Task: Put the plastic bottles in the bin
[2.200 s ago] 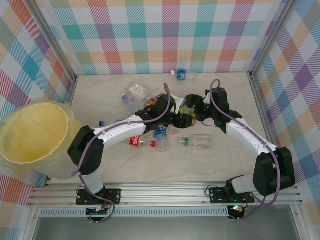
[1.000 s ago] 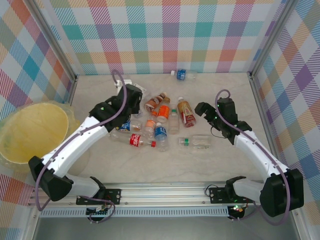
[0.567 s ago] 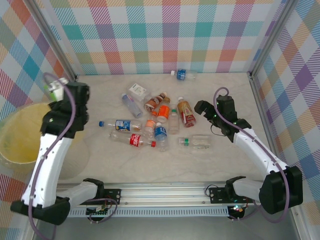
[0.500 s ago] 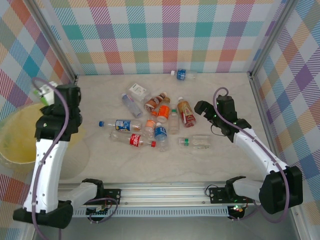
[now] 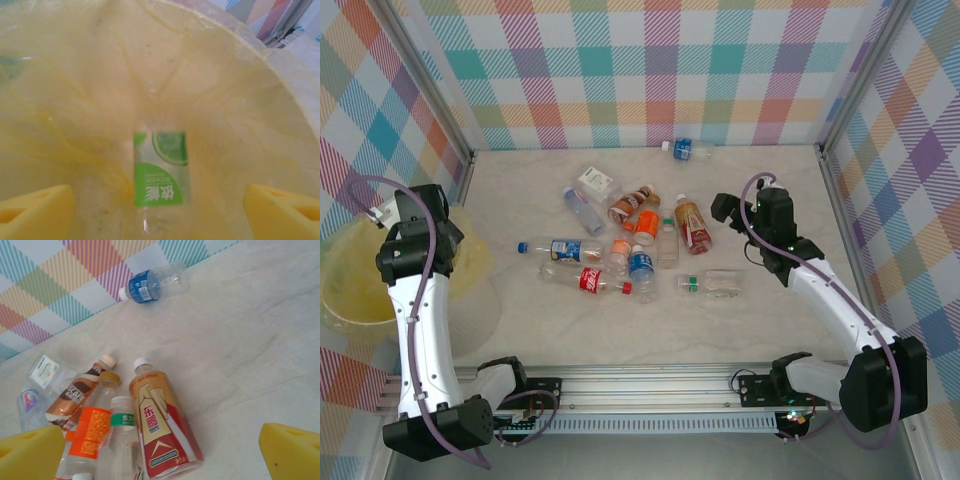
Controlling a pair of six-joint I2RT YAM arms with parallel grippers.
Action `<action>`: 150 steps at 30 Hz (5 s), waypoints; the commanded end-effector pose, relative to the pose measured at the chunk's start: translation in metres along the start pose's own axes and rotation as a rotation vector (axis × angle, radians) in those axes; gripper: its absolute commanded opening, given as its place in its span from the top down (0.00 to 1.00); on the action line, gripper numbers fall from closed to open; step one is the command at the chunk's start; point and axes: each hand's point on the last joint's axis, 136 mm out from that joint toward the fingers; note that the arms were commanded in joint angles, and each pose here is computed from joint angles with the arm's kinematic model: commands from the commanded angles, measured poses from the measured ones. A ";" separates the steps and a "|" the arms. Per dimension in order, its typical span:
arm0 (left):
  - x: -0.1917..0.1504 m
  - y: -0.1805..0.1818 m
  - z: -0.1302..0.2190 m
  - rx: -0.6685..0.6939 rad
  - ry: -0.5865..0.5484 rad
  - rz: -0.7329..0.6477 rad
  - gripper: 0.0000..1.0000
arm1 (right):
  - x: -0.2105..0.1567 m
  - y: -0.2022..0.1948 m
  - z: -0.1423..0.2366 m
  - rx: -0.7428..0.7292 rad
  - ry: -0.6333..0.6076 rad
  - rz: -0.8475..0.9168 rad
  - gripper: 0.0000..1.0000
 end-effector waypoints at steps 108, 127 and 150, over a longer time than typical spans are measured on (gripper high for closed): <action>-0.240 -0.297 0.108 -0.907 0.623 -0.240 0.00 | -0.096 0.035 -0.097 -0.019 0.482 0.439 0.42; -0.228 -0.355 0.201 -1.420 0.656 -0.207 0.00 | -0.057 0.139 0.004 0.599 0.249 0.420 0.42; -0.245 -0.384 0.193 -1.320 0.659 -0.248 0.17 | -0.069 0.174 0.027 0.794 0.291 0.460 0.40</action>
Point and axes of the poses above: each hand's point on the last joint's axis, 136 mm out from that joint toward the fingers, its own z axis back along the fingers, its own y axis along the line the jaws close on, x = y × z, and after that the axes turned 5 degrees about z, right-handed
